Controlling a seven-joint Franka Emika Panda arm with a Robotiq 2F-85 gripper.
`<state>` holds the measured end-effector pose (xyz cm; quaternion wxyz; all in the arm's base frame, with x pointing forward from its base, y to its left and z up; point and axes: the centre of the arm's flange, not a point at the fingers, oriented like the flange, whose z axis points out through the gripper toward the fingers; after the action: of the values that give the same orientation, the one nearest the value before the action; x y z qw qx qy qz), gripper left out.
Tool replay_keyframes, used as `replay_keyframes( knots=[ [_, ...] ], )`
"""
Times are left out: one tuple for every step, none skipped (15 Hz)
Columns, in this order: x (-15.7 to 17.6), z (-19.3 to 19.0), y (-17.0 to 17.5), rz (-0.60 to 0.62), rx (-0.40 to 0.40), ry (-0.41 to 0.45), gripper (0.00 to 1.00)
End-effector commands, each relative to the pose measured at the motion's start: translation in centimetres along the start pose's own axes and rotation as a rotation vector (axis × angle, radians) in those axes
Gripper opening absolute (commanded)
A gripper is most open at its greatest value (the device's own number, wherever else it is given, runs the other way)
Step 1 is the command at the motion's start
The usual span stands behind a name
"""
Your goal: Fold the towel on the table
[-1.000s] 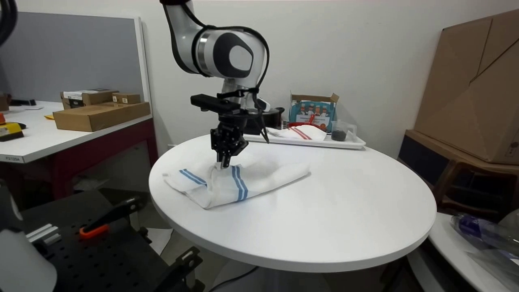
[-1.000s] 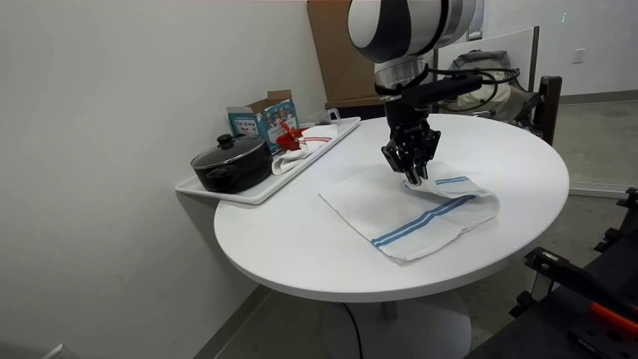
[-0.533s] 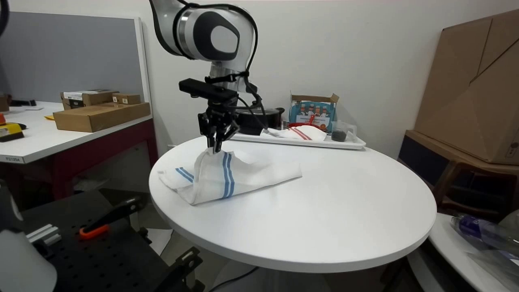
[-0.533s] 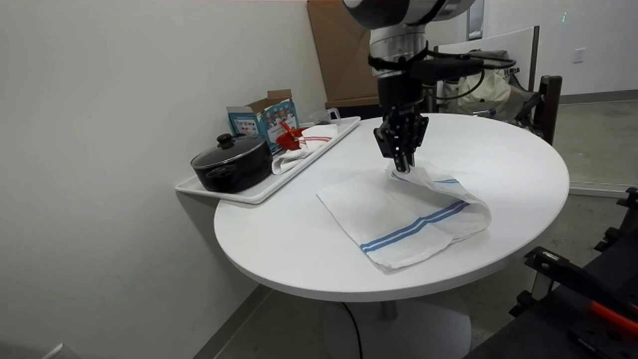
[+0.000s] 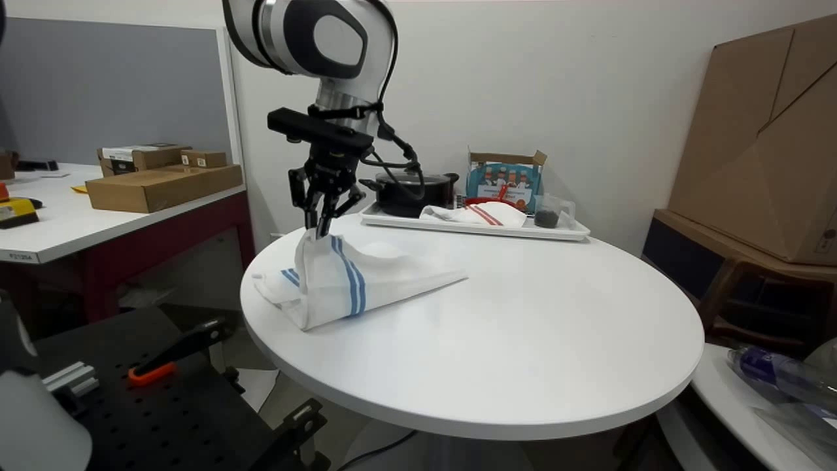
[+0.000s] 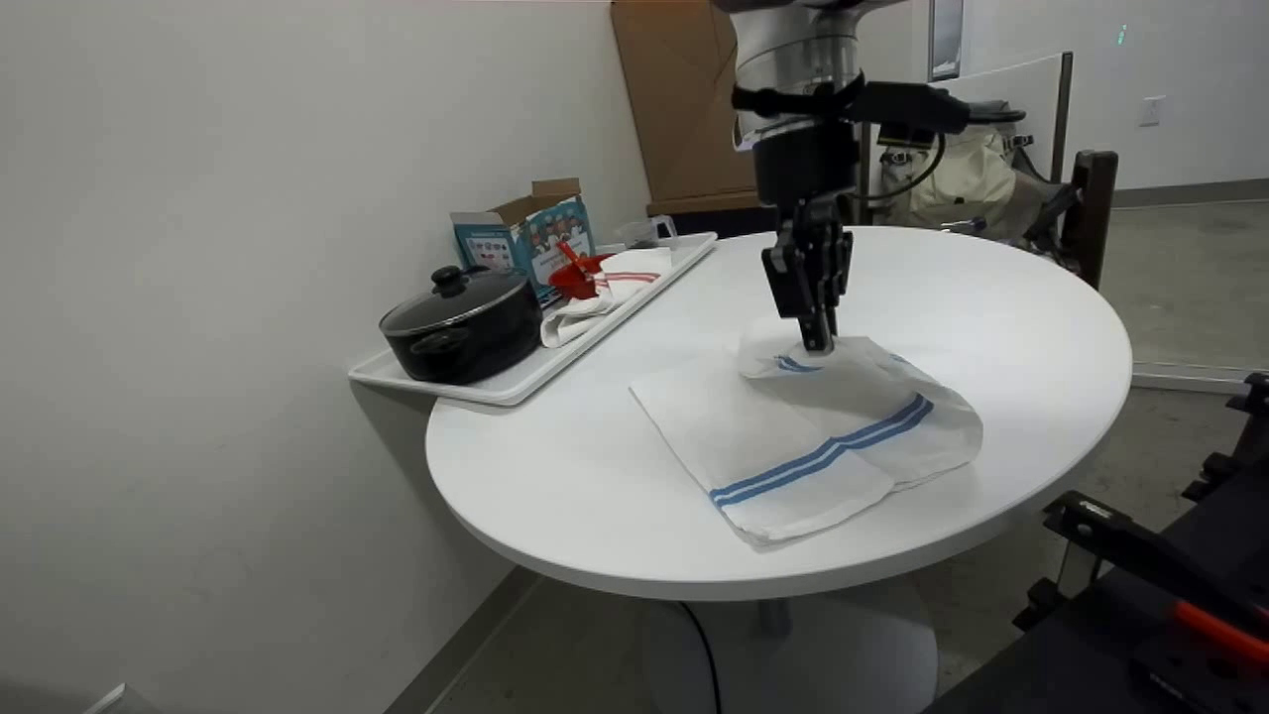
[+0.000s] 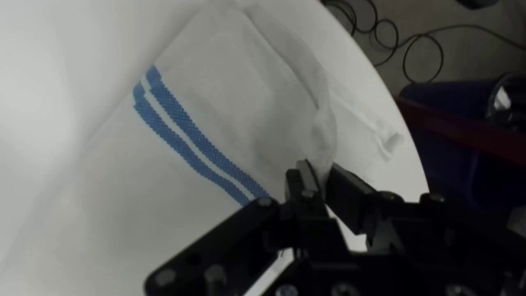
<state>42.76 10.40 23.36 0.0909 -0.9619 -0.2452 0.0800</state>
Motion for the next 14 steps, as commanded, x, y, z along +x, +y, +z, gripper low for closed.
replay_keyframes(
  knots=[
    [0.3,4.5,-1.6,-0.084,-0.020,-0.185,0.11],
    [0.3,6.0,-1.6,-0.091,-0.033,-0.239,0.11],
    [0.2,7.2,-1.5,-0.093,-0.046,-0.283,0.11],
    [0.1,8.4,-1.2,-0.072,-0.061,-0.319,0.11],
    [0.1,9.3,-0.9,-0.057,-0.072,-0.349,0.38],
    [-0.1,10.1,-0.4,-0.038,-0.081,-0.371,0.39],
    [-0.2,10.7,-0.1,-0.025,-0.088,-0.388,0.46],
    [-0.2,11.1,0.4,-0.009,-0.090,-0.398,0.52],
    [-0.3,11.4,0.7,0.004,-0.092,-0.403,0.61],
    [-0.2,11.7,1.0,0.016,-0.094,-0.401,0.67],
    [-0.2,11.9,1.3,0.026,-0.095,-0.399,0.75],
    [-0.1,12.1,1.5,0.038,-0.097,-0.391,0.81],
    [0.0,12.1,1.6,0.050,-0.096,-0.383,0.90],
    [0.2,12.1,1.7,0.066,-0.087,-0.370,0.96]
  ],
)
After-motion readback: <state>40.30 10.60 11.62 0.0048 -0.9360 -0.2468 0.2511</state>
